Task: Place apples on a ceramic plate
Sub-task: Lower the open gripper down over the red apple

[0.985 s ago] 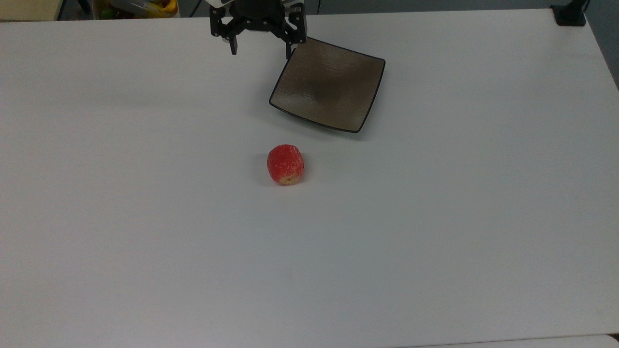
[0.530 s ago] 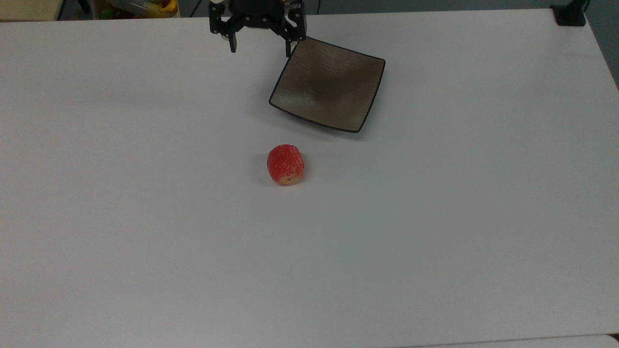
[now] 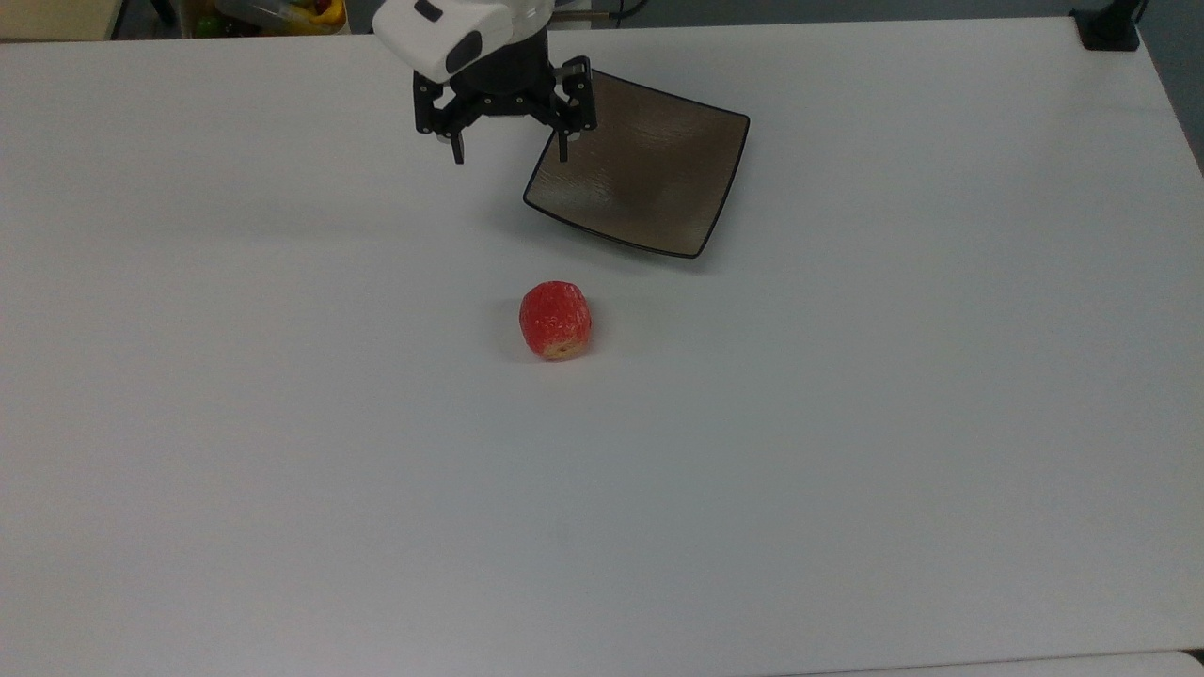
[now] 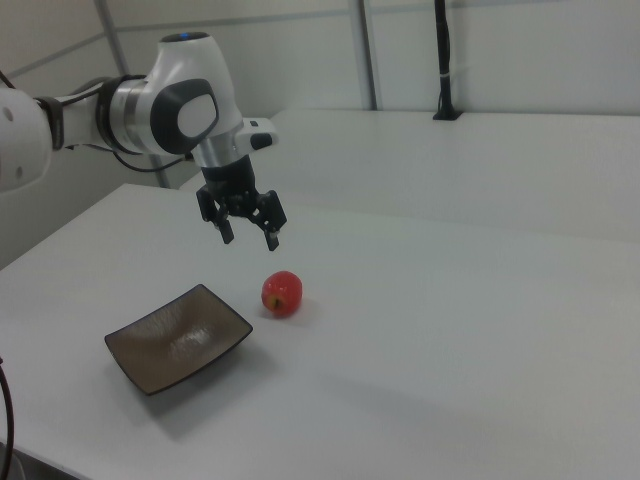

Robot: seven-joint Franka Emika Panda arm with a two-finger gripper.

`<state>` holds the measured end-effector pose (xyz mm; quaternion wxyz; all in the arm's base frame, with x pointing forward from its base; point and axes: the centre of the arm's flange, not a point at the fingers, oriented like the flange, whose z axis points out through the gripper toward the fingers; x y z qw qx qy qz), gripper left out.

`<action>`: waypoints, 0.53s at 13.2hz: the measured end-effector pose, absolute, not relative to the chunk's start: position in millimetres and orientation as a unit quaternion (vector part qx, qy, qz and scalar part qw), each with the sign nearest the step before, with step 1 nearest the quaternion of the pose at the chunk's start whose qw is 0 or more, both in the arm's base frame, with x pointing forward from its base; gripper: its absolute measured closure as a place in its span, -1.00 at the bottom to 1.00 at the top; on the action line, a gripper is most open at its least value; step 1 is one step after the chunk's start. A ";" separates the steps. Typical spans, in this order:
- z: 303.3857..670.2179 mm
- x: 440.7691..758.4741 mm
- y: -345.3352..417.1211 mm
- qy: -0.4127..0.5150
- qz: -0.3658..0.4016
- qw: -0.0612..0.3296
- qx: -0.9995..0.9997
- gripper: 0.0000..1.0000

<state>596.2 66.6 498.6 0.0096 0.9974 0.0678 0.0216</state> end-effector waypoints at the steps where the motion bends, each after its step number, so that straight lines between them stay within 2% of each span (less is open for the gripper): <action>1: 490.8 599.0 67.4 0.085 0.017 0.015 0.996 -1.00; 4: 472.4 613.5 68.6 0.115 0.035 0.022 0.992 -1.00; 7: 429.5 631.3 70.5 0.136 0.035 0.045 0.989 -1.00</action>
